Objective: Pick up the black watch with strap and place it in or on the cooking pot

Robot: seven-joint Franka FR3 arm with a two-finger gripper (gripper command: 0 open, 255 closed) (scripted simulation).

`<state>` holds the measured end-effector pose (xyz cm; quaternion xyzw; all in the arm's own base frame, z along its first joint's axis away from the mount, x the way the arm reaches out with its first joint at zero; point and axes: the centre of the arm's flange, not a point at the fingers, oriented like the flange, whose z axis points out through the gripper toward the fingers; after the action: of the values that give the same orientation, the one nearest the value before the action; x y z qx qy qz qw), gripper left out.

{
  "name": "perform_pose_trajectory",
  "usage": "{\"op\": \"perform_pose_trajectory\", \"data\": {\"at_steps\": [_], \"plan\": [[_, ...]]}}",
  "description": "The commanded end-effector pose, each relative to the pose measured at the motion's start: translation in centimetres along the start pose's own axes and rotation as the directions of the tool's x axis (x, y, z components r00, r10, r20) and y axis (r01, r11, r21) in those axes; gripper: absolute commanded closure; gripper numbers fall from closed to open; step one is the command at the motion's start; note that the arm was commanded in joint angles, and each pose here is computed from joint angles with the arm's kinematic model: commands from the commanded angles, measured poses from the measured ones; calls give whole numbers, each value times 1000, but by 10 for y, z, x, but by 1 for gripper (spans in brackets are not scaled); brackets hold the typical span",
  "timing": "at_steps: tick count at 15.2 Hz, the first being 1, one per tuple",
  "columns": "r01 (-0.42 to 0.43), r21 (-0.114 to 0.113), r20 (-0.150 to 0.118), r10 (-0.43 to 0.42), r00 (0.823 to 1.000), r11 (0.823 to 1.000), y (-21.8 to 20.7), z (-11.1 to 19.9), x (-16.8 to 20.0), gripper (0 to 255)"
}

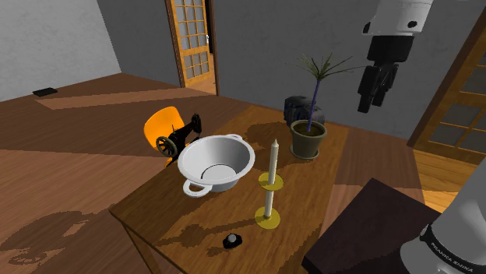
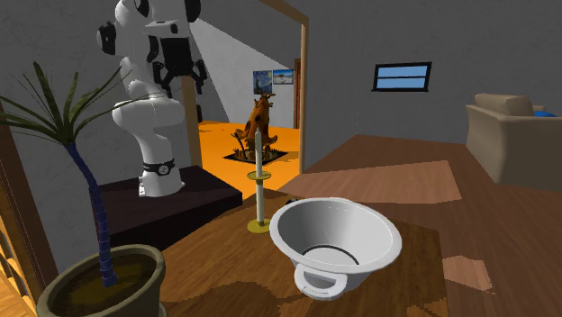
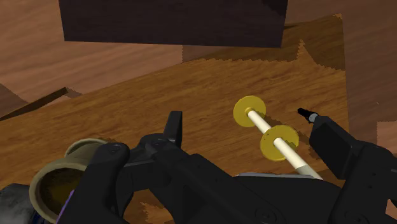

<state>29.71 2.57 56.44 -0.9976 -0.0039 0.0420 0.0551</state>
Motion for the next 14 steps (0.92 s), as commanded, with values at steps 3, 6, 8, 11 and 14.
{"op": "perform_pose_trajectory", "data": {"at_steps": [3, 6, 8, 11, 14], "plan": [[-8, -4, -4, 8, 1000, 1000, -16, 20, 7, 0], [-21, -10, -10, 21, 1000, 1000, -40, 50, 17, 0], [-30, -14, -14, 29, 999, 999, -56, 70, 25, 0], [-42, -19, -19, 42, 999, 999, -80, 100, 36, 0], [-55, -25, -25, 55, 998, 998, -103, 130, 48, 0]]}}
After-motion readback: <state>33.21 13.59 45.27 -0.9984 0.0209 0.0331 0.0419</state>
